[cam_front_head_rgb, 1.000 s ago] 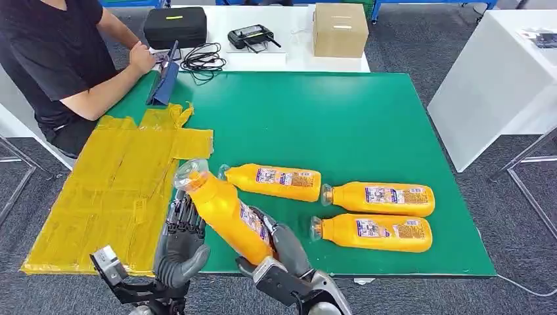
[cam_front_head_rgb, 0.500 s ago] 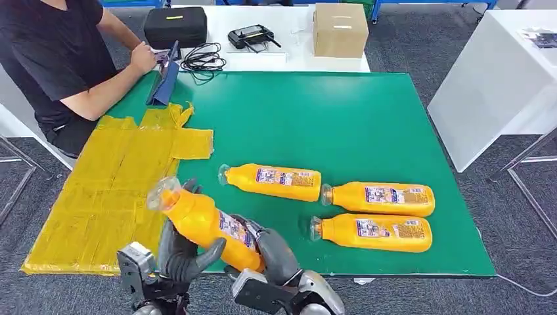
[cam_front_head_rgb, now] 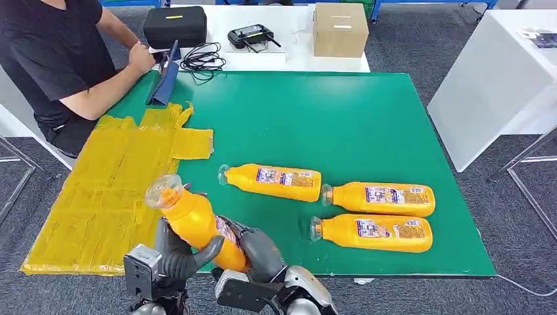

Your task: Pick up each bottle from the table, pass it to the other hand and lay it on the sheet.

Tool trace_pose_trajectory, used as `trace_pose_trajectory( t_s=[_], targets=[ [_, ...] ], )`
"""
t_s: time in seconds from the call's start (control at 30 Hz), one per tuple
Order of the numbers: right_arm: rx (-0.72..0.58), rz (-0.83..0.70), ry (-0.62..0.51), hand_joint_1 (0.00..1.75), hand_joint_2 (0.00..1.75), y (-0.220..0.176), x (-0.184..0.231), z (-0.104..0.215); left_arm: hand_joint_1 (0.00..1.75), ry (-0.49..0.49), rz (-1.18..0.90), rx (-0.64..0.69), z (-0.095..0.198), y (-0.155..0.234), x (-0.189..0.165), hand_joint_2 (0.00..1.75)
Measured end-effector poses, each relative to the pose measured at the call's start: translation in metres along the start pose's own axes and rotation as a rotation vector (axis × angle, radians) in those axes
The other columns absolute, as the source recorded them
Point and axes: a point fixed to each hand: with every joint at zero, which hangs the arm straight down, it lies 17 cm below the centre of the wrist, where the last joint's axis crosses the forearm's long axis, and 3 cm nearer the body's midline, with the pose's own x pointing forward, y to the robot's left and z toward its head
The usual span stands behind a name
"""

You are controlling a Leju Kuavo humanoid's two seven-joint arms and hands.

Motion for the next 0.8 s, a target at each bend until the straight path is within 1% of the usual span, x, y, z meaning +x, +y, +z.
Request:
trace_pose_trajectory(
  t_s=[0.27, 0.3, 0.33, 0.4, 0.47, 0.5, 0.57, 0.6, 0.73, 0.8],
  targets=[
    [0.001, 0.01, -0.002, 1.75, 1.75, 0.004, 0.001, 0.0, 1.75, -0.018, 0.063, -0.016, 0.001, -0.003, 0.005, 1.75],
    [-0.005, 0.014, -0.002, 0.86, 1.75, 0.003, 0.0, 0.0, 1.75, -0.019, 0.066, -0.017, 0.001, -0.003, 0.005, 1.75],
    [-0.013, 0.02, 0.0, 0.0, 1.75, 0.001, 0.0, -0.001, 1.75, -0.021, 0.069, -0.019, 0.0, -0.003, 0.005, 1.75],
    [-0.045, 0.058, 0.014, 0.0, 1.75, -0.006, -0.003, -0.002, 1.75, -0.029, 0.063, -0.023, -0.001, -0.004, 0.007, 1.75],
    [-0.089, 0.138, 0.042, 0.0, 1.75, -0.018, -0.007, -0.003, 1.75, -0.029, 0.016, -0.023, -0.003, -0.003, 0.007, 1.75],
    [-0.113, 0.163, 0.049, 0.0, 0.0, -0.025, -0.007, -0.002, 1.75, -0.033, -0.017, -0.018, -0.006, -0.002, 0.008, 1.75],
    [-0.155, 0.179, 0.05, 0.0, 0.0, -0.042, -0.004, -0.002, 1.75, -0.049, -0.082, -0.008, -0.013, 0.002, 0.01, 1.75],
    [-0.182, 0.197, 0.052, 0.0, 0.0, -0.054, -0.004, -0.001, 1.75, -0.06, -0.155, 0.015, -0.018, 0.009, 0.011, 1.75],
    [-0.31, 0.278, 0.058, 0.0, 0.0, -0.119, -0.008, 0.01, 1.75, -0.134, -0.615, 0.128, -0.04, 0.048, 0.019, 1.75],
    [-0.351, 0.292, 0.062, 0.0, 0.0, -0.145, -0.012, 0.018, 1.75, -0.154, -0.74, 0.147, -0.048, 0.06, 0.019, 1.75]
  ],
)
